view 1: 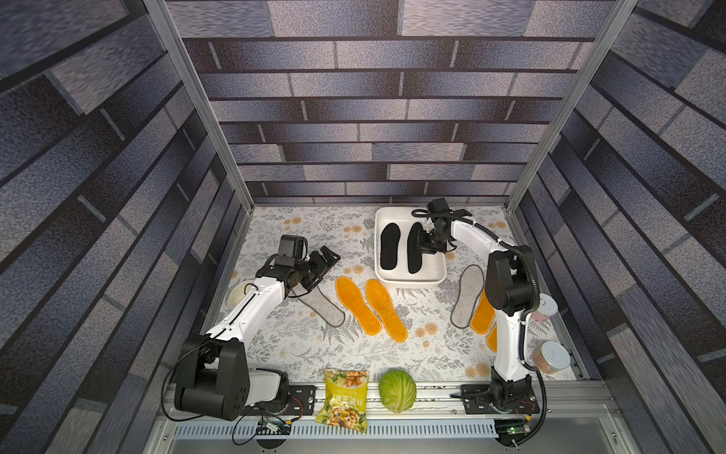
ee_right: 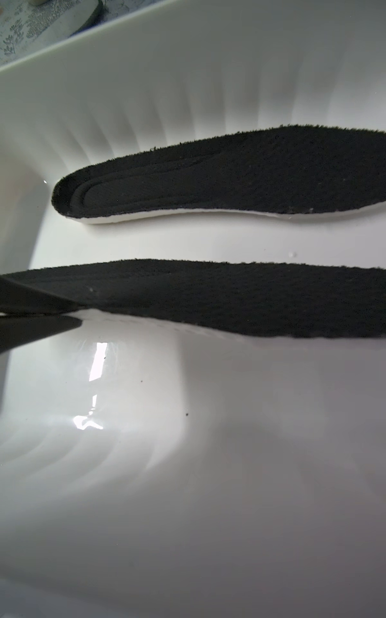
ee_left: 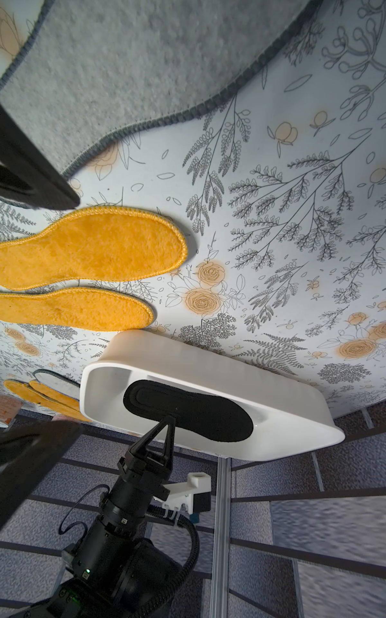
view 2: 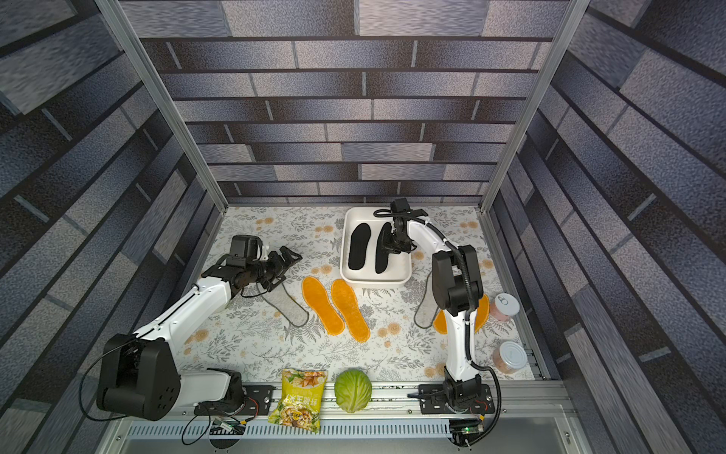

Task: Put the insoles into the storage box
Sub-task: Place the insole in the storage box.

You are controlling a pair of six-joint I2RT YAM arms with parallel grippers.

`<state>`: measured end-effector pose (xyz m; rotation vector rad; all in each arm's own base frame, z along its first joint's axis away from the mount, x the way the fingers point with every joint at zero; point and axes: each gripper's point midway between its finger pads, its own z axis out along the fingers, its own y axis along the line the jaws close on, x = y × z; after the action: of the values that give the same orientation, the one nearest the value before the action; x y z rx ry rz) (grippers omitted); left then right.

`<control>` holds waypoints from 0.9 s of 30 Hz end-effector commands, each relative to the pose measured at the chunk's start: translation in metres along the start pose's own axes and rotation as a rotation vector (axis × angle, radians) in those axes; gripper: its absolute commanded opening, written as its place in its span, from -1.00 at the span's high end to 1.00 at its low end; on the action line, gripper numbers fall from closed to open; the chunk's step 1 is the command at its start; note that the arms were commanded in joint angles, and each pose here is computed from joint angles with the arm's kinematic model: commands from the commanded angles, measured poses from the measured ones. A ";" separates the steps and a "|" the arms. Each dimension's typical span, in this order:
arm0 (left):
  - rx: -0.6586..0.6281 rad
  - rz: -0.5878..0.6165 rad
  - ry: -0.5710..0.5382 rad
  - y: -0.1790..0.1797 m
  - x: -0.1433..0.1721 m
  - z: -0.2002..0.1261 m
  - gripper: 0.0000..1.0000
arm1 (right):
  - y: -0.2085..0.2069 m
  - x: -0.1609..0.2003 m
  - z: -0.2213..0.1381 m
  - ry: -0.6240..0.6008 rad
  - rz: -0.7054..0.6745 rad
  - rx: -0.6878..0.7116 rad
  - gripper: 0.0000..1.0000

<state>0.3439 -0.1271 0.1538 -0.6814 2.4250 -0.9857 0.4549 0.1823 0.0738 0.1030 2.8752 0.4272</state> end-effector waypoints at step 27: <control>0.021 0.003 -0.019 0.000 -0.003 -0.008 -1.00 | -0.012 0.006 0.018 0.031 0.070 0.062 1.00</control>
<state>0.3435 -0.1227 0.1545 -0.6902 2.4106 -0.9858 0.4532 0.1714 0.0575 0.1552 2.9183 0.3282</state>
